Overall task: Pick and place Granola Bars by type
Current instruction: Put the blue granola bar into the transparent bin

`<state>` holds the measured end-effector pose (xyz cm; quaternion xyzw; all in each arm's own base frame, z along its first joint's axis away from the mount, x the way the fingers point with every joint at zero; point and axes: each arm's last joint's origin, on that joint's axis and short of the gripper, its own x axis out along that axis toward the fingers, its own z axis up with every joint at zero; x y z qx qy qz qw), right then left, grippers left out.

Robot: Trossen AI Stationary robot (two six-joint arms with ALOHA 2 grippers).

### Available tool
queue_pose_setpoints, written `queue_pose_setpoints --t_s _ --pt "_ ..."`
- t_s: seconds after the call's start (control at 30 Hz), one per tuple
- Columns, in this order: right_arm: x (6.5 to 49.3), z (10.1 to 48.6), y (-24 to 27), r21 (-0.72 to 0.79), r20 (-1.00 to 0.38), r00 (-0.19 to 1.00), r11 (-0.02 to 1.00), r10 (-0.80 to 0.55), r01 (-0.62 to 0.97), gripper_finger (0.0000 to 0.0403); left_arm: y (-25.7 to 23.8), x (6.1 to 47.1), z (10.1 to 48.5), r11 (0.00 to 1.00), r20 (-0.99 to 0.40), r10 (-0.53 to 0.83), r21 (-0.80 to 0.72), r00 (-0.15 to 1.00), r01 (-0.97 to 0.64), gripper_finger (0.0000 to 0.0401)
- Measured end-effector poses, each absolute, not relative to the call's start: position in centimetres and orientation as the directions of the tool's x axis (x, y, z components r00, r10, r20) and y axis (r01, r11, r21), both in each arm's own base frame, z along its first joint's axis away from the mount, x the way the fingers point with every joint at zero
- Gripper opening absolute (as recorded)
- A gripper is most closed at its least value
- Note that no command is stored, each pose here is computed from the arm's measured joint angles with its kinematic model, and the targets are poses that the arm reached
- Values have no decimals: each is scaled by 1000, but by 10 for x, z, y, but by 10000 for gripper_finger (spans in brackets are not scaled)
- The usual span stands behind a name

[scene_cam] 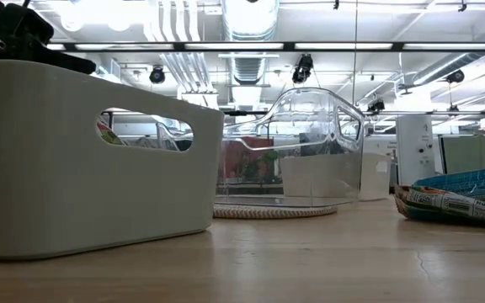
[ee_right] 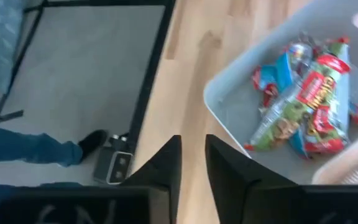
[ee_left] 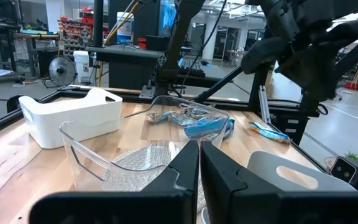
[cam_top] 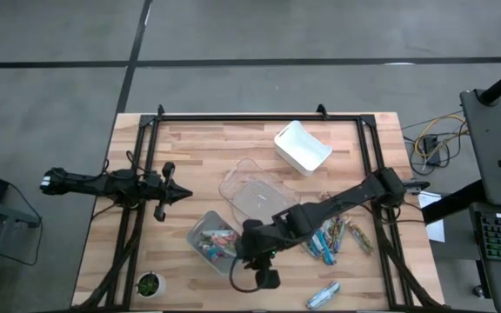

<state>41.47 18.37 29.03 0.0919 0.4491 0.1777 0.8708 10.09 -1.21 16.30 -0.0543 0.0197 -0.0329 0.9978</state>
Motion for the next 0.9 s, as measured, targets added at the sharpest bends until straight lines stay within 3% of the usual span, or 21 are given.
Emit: queue_pose_setpoints --t_s 0.37,0.9 --pt "388 297 184 279 -764 540 936 352 -215 10 -12 101 163 992 -35 -68 -110 997 64 0" --pt "288 289 152 241 -797 589 964 132 110 8 -12 101 162 992 -44 -68 -109 997 63 0"
